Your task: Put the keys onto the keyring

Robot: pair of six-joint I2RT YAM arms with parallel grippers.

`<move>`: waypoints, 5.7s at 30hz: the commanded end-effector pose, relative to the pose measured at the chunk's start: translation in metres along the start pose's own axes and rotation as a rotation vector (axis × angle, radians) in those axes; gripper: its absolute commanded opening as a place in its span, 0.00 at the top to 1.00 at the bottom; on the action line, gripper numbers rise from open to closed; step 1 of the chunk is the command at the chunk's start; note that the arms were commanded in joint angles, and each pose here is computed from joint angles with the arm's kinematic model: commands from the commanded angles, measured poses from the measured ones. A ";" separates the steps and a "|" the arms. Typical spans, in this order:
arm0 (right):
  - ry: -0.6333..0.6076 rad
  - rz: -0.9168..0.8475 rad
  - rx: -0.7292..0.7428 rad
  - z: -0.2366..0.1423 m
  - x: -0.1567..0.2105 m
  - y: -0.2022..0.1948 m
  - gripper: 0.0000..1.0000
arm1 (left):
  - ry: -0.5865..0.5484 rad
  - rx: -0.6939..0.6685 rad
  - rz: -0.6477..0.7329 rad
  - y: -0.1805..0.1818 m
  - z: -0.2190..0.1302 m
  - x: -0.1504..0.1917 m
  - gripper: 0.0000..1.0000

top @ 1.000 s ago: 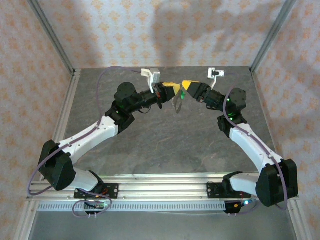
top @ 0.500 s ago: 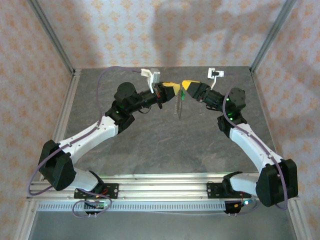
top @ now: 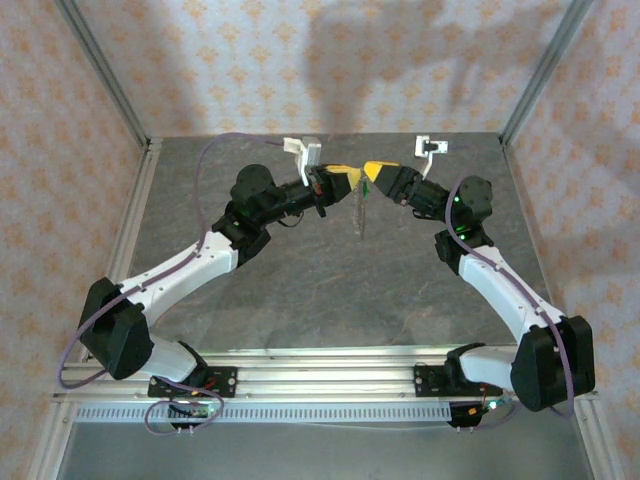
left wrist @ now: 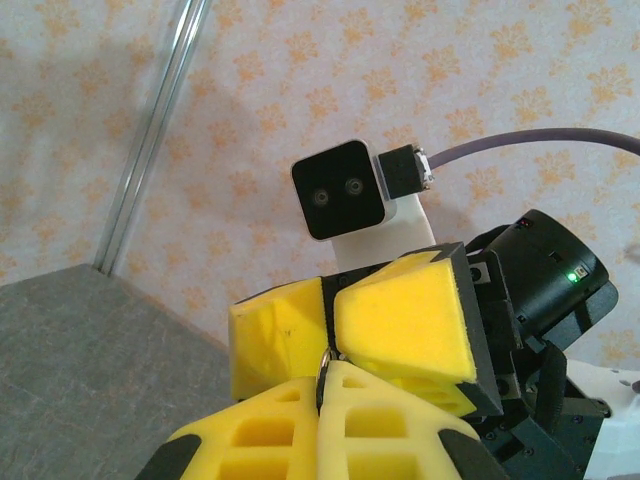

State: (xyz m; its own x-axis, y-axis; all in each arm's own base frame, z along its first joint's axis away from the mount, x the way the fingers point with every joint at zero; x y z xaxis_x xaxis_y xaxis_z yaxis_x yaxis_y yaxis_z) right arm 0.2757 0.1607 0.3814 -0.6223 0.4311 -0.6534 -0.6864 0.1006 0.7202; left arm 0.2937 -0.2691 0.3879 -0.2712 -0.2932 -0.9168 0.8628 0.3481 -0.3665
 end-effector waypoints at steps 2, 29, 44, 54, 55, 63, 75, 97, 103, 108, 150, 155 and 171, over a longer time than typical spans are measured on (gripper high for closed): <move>0.074 -0.057 -0.099 -0.001 0.007 0.023 0.65 | -0.092 0.044 0.040 -0.011 0.003 -0.023 1.00; 0.000 -0.036 -0.018 -0.016 0.004 0.009 0.79 | -0.123 0.013 0.008 -0.005 0.002 -0.026 1.00; 0.007 -0.049 -0.052 -0.009 -0.003 0.016 0.69 | -0.109 0.034 0.000 -0.005 0.007 -0.025 1.00; 0.021 -0.043 -0.062 -0.002 -0.001 0.014 0.82 | -0.103 0.033 -0.003 -0.004 0.008 -0.024 1.00; 0.021 -0.044 -0.061 -0.002 -0.001 0.014 0.84 | -0.102 0.033 -0.004 -0.004 0.008 -0.023 1.00; 0.023 -0.049 -0.036 -0.003 0.001 0.011 1.00 | -0.095 0.015 -0.009 -0.003 0.007 -0.024 1.00; 0.159 -0.094 0.147 0.002 0.003 -0.006 1.00 | -0.057 -0.176 0.022 0.035 -0.033 -0.058 0.58; 0.503 -0.084 0.075 0.031 -0.012 -0.022 1.00 | 0.400 0.097 0.032 0.067 -0.025 -0.060 0.46; 0.510 -0.078 0.057 0.033 -0.013 -0.022 1.00 | 0.455 0.157 0.001 0.069 -0.021 -0.057 0.53; 0.505 -0.073 0.049 0.035 -0.015 -0.024 1.00 | 0.482 0.188 -0.028 0.069 -0.017 -0.048 0.56; 0.482 -0.069 0.079 0.038 -0.017 -0.035 1.00 | 0.614 0.351 -0.059 0.044 0.015 -0.004 1.00; 0.432 -0.068 0.109 0.026 -0.023 -0.037 0.70 | 0.553 0.239 -0.034 0.050 0.024 -0.010 1.00; 0.344 -0.075 0.156 0.005 -0.018 -0.036 0.64 | 0.382 0.118 -0.010 0.049 0.023 -0.032 1.00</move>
State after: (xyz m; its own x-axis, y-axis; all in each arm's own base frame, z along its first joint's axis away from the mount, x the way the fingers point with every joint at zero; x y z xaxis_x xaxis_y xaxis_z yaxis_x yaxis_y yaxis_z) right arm 0.3213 0.1536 0.3581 -0.7234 0.0838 -0.6854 -0.6410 0.2874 0.7117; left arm 0.3571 -0.2648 0.3783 -0.4715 0.1298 -0.8723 0.8708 0.2249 -0.4373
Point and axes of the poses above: each hand's point on the last joint's axis, 136 mm out from that joint toward the fingers, its own z axis out along the fingers, its own y axis along the line the jaws close on, x = y × z, the point moved 7 cm from there along -z, back along the fingers, and after that the axes turned 4 degrees about z, right-handed, at the moved point
